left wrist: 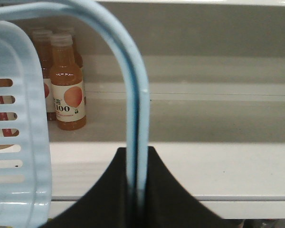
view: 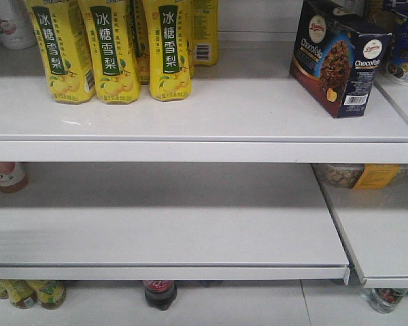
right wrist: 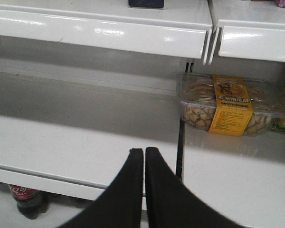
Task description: Left arm holds basket, right arm returns cookies
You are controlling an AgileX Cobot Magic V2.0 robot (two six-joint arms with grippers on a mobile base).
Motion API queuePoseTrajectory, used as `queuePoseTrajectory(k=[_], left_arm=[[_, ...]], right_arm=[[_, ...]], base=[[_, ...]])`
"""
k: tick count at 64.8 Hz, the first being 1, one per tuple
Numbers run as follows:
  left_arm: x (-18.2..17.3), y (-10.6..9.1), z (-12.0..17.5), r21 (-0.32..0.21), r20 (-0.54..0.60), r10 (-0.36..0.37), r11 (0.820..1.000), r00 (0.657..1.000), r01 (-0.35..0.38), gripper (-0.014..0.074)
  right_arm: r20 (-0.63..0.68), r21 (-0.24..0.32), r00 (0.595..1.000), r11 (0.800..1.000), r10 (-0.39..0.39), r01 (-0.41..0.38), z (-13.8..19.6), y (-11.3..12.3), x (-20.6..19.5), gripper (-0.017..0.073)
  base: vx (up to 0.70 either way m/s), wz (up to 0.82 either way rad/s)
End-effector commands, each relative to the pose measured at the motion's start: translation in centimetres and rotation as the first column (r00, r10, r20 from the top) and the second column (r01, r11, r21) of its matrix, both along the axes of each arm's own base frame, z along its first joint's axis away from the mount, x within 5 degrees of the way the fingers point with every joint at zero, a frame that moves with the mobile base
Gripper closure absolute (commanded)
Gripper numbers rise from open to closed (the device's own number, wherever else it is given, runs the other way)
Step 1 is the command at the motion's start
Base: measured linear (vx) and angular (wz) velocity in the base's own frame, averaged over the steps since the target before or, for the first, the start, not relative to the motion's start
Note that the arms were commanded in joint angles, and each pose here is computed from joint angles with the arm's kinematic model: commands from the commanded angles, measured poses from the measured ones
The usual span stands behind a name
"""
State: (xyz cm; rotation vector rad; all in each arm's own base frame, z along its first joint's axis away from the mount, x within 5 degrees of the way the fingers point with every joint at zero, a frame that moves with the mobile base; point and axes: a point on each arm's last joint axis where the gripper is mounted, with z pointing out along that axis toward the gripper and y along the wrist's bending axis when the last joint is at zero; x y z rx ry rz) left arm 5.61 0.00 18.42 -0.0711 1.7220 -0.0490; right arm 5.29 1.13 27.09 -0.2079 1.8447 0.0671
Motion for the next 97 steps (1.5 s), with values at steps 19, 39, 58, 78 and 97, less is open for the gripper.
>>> queuePoseTrajectory(k=[19,39,58,78,97], left_arm=[[-0.1,0.1,1.9,0.028,0.152,0.006,1.000,0.988,-0.010,0.0600],[-0.1,0.1,1.9,0.028,0.152,0.006,1.000,0.988,-0.010,0.0600],[-0.1,0.1,1.9,0.028,0.152,0.006,1.000,0.988,-0.010,0.0600],[-0.1,0.1,1.9,0.028,0.152,0.006,1.000,0.988,-0.010,0.0600],[-0.1,0.1,1.9,0.028,0.150,0.006,1.000,0.989,-0.010,0.0600]], right_arm=[[0.084,0.010,0.996,1.000,-0.009,0.008,1.4,0.0,0.3,0.0567],[0.083,0.010,0.996,1.000,-0.009,0.008,1.4,0.0,0.3,0.0567],[0.118,-0.018,0.992,0.999,-0.042,0.045,1.6,-0.3,0.1,0.0567],[0.323,0.019,0.928,0.982,-0.186,0.190,-2.5,-1.3,0.7,0.0567],[0.366,0.101,0.905,0.976,-0.215,0.192,-6.5,-1.4,0.3,0.0567]], base=[[0.00,0.00],[0.00,0.00],[0.00,0.00],[0.00,0.00],[0.00,0.00]])
